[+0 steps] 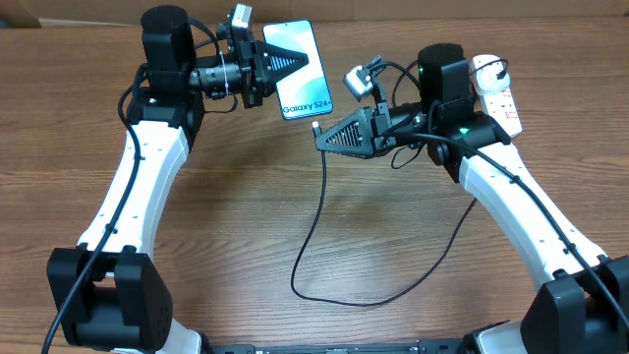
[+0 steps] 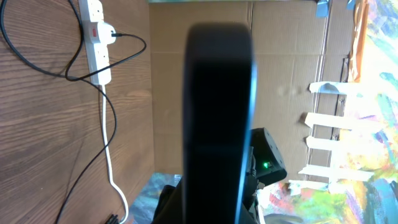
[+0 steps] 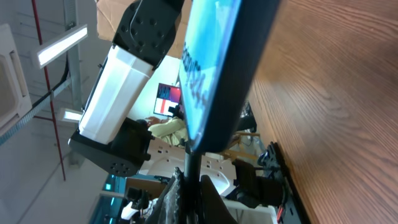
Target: Plug charger to phone and switch on socket
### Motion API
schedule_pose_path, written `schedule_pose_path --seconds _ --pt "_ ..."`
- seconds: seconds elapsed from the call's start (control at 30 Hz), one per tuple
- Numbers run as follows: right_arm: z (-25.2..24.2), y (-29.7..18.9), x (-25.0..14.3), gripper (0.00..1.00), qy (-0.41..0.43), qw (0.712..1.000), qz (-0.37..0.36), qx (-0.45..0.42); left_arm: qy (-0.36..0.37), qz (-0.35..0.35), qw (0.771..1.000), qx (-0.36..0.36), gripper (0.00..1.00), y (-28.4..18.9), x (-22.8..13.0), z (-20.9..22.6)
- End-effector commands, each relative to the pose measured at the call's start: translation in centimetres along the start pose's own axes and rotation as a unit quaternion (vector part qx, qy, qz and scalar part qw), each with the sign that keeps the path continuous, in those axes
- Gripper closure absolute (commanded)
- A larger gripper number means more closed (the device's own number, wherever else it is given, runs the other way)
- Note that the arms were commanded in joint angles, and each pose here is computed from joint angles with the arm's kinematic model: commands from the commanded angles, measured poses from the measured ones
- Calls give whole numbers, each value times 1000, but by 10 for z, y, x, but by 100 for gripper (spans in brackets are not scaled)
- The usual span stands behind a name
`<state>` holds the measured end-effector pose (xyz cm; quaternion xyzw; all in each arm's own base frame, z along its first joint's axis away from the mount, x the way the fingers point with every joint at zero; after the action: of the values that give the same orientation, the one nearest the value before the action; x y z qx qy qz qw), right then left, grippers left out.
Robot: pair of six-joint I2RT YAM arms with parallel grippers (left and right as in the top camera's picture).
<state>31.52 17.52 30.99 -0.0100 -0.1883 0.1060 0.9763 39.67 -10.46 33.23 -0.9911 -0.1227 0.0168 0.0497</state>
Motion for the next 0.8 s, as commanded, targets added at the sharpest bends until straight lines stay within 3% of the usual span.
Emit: schedule_pose_path --seconds 0.0,0.77 --pt "6 0 6 96 8 1000 -5 2 19 17 1000 -10 96 4 -8 -14" --pt "6 0 6 96 24 1000 -4 2 10 19 1000 -10 96 5 -9 -15"
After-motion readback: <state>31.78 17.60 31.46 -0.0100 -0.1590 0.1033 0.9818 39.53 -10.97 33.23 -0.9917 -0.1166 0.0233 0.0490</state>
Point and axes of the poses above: each gripper's point midway between its finger pads, its own y axis out along the fingers, its own z axis along the line the jaws close on, x = y × z, the point moved 10 cm from there along -y, back along the fingers, and after that the axes turned 3 degrees about -y, right-handed, at the moved point
